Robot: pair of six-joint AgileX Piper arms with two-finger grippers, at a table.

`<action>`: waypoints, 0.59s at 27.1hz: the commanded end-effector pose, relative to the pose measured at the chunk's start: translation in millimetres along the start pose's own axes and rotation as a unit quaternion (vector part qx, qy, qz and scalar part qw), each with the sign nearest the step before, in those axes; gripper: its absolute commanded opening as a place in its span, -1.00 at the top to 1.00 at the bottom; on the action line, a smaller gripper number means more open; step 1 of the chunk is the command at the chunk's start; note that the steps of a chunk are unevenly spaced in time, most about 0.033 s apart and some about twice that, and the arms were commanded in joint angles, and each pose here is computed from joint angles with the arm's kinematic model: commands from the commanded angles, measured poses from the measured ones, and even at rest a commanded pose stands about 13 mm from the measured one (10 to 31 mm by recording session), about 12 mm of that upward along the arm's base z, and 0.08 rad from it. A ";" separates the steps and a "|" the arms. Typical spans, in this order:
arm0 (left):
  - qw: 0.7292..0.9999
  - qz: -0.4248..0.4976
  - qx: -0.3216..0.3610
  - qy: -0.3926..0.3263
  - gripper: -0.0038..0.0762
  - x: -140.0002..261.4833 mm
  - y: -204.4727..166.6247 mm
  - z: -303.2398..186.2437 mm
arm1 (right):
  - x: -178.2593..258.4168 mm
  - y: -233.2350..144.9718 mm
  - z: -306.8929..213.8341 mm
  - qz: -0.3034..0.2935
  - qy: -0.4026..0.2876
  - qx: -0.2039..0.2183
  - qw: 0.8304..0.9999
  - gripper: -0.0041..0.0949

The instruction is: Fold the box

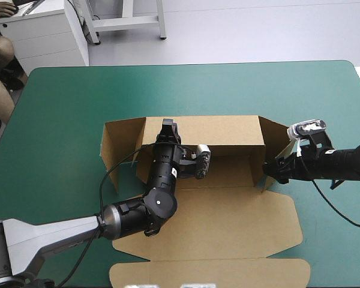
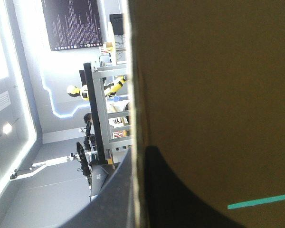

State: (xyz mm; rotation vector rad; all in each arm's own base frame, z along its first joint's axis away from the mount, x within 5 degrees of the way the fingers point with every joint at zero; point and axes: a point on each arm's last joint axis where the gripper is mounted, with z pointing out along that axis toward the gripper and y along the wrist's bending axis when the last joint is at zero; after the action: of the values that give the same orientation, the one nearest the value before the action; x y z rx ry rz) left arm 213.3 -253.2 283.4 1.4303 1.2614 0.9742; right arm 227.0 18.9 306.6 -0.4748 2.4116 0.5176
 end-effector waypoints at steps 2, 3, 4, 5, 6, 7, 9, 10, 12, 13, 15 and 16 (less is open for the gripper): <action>0.998 -0.011 -0.056 -0.004 0.93 2.8 26.2 -9.0 | -5.1 14.0 -12.5 0.009 -0.018 -0.039 0.999 -0.58; 0.998 -0.011 -0.056 -0.004 0.93 2.8 26.2 -9.0 | -4.6 16.3 -13.3 0.011 -0.017 -0.049 0.999 -0.58; 0.998 -0.011 -0.056 -0.004 0.93 2.8 26.2 -9.0 | -4.2 19.1 -15.1 0.011 -0.017 -0.057 0.998 -0.58; 0.998 -0.011 -0.056 -0.004 0.93 2.8 26.2 -9.0 | -4.2 21.9 -17.6 0.012 -0.021 -0.062 0.998 -0.58; 0.998 -0.013 -0.056 -0.004 0.93 2.9 26.3 -9.0 | -4.2 24.7 -20.7 0.015 -0.026 -0.065 0.997 -0.58; 0.998 -0.020 -0.056 -0.004 0.93 2.9 26.3 -9.0 | -4.1 27.4 -24.2 0.019 -0.033 -0.065 0.997 -0.58; 0.998 -0.021 -0.056 -0.004 0.93 2.9 26.3 -9.0 | -6.3 32.8 -33.6 0.015 -0.052 -0.057 0.997 -0.58; 0.998 -0.021 -0.056 -0.004 0.93 2.9 26.3 -9.0 | -7.8 34.8 -37.5 0.014 -0.061 -0.054 0.997 -0.58; 0.998 -0.021 -0.056 -0.005 0.93 2.8 26.2 -9.0 | -13.9 40.1 -48.9 0.008 -0.081 -0.048 0.995 -0.58; 0.998 -0.021 -0.056 -0.005 0.93 2.8 26.2 -9.0 | -18.3 42.0 -54.1 0.006 -0.090 -0.046 0.995 -0.58; 0.998 -0.021 -0.056 -0.005 0.93 2.8 26.2 -9.0 | -34.4 47.3 -71.8 -0.001 -0.125 -0.035 0.992 -0.58; 0.998 -0.021 -0.056 -0.004 0.93 2.9 26.3 -9.0 | -45.4 48.7 -82.2 -0.005 -0.151 -0.022 0.988 -0.58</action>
State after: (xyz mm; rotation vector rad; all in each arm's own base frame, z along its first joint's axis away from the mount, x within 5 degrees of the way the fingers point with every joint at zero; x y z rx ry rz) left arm 213.3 -253.5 283.3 1.4175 1.2721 0.9583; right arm 198.6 30.6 370.8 -0.4445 2.2584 0.6095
